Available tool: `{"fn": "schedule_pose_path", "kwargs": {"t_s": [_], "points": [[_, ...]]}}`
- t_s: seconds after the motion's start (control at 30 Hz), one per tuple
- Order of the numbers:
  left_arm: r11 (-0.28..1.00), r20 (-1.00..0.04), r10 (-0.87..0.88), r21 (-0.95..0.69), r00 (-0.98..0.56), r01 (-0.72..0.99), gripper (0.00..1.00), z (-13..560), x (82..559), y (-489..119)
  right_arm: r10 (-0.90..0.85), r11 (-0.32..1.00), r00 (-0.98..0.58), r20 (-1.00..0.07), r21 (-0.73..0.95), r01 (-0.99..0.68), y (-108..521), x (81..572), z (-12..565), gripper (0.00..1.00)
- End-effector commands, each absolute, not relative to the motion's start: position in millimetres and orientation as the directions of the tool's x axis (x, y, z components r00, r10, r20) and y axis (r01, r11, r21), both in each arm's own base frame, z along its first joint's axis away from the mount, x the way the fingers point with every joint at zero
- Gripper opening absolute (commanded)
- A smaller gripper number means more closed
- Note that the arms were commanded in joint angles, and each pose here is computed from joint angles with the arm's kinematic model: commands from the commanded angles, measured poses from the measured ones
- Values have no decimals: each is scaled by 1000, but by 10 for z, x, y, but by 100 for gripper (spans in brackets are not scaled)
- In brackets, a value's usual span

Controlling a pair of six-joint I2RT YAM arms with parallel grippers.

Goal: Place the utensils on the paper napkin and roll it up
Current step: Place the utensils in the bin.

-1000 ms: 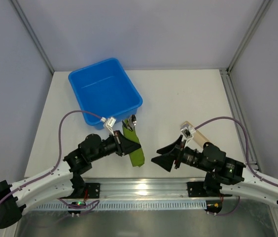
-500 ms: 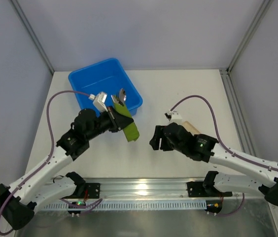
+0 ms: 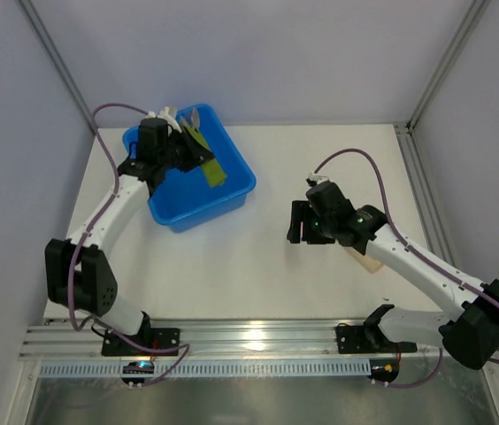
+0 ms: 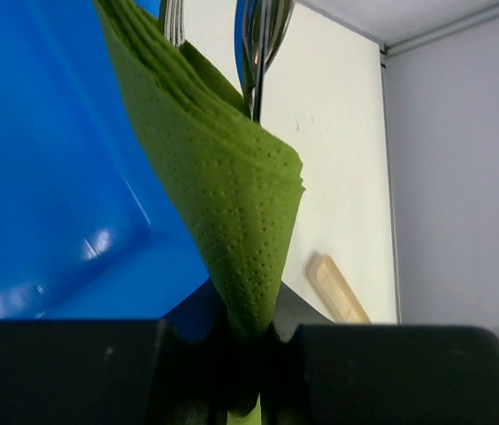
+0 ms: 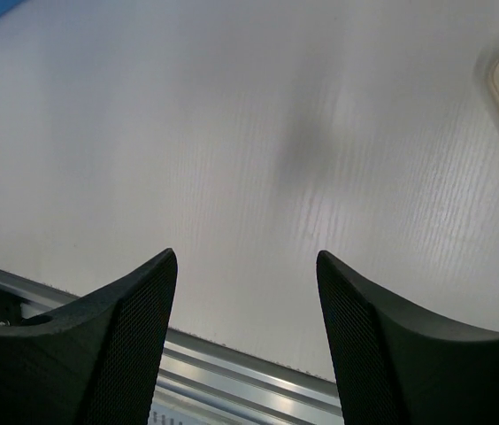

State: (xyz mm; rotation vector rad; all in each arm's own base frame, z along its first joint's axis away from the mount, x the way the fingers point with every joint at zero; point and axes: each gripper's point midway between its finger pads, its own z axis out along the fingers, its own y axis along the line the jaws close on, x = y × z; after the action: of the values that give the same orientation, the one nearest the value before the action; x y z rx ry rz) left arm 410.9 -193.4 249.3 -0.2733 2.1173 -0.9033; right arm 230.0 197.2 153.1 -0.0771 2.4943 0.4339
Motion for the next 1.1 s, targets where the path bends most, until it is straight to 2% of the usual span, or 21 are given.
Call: {"fn": "schedule_pose_path", "kwargs": {"t_s": [0.0,0.1,0.23,0.4,0.57,0.9,1.07], "points": [[727,-635,-442,-667,-634,163,0,2620,4526,-1847,26,912,-874,-485,369,-178,2053,2210,1650,68],[720,-585,-459,-686,-669,106,0,2242,4834,-1810,44,913,-899,-435,383,-140,2057,2231,1735,68],[729,-580,-453,-678,-676,93,0,1902,5149,-1842,46,929,-922,-384,357,-102,1995,2267,1826,68],[717,-589,-454,-687,-668,119,0,1627,5459,-1918,66,943,-926,-372,326,-64,1852,2349,1913,68],[674,-520,-460,-732,-719,99,0,1243,5675,-2056,93,941,-930,-354,336,-34,1762,2404,2052,68],[541,-378,-529,-840,-760,42,0,884,5816,-2164,122,943,-924,-361,333,-6,1638,2620,2191,68],[526,-344,-528,-850,-777,19,0,792,5778,-2186,128,942,-927,-353,335,2,1602,2708,2194,68]]}}
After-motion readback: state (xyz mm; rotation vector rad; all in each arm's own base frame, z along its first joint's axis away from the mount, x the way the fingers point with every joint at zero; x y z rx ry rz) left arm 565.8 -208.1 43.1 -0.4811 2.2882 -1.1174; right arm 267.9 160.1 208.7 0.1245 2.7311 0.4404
